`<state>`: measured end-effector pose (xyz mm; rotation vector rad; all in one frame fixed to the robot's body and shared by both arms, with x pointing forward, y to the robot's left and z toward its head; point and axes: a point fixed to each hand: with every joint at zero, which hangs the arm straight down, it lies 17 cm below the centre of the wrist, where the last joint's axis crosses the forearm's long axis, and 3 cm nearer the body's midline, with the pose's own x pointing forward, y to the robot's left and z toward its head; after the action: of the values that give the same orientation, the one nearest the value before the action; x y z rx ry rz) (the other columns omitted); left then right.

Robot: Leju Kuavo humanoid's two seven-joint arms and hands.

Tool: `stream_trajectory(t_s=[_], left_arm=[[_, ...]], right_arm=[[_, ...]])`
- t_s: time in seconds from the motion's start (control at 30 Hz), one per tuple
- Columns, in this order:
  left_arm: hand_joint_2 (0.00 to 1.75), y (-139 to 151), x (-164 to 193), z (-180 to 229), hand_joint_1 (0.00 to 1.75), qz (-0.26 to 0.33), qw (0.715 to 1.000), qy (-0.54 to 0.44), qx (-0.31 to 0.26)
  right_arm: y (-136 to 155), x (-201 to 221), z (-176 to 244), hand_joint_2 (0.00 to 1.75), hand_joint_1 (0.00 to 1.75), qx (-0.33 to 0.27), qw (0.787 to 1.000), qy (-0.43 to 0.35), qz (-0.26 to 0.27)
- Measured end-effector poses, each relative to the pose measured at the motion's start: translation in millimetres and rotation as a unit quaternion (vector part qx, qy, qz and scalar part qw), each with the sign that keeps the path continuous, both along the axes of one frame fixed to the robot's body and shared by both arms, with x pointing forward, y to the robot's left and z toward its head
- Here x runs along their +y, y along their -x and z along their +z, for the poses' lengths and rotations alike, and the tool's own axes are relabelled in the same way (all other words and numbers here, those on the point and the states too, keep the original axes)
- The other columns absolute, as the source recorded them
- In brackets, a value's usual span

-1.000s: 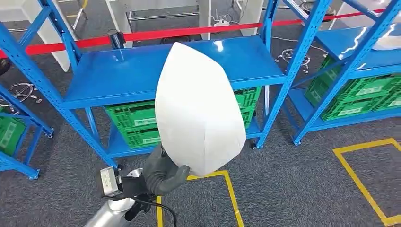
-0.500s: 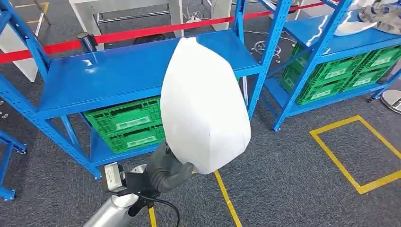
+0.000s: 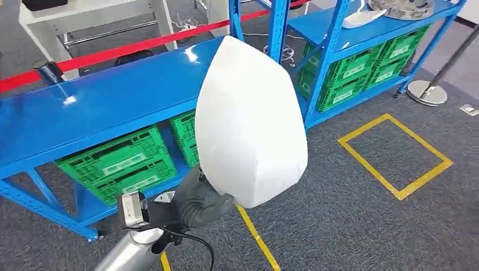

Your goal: Take the parts from the cabinet and place them on the table.

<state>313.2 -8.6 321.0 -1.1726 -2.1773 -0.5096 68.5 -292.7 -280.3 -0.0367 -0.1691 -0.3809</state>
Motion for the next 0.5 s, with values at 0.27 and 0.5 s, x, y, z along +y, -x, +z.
stream_trajectory(t_s=[0.27,0.5], left_arm=[[1.75,5,15,-8,1.75,0.02,1.0,-0.009,-0.003],[1.75,8,24,-11,1.75,0.026,1.0,-0.004,0.0]], right_arm=[[7,-41,0,0.0,0.0,0.01,0.999,0.029,0.007],[12,-48,0,0.0,0.0,0.02,0.999,0.032,0.014]])
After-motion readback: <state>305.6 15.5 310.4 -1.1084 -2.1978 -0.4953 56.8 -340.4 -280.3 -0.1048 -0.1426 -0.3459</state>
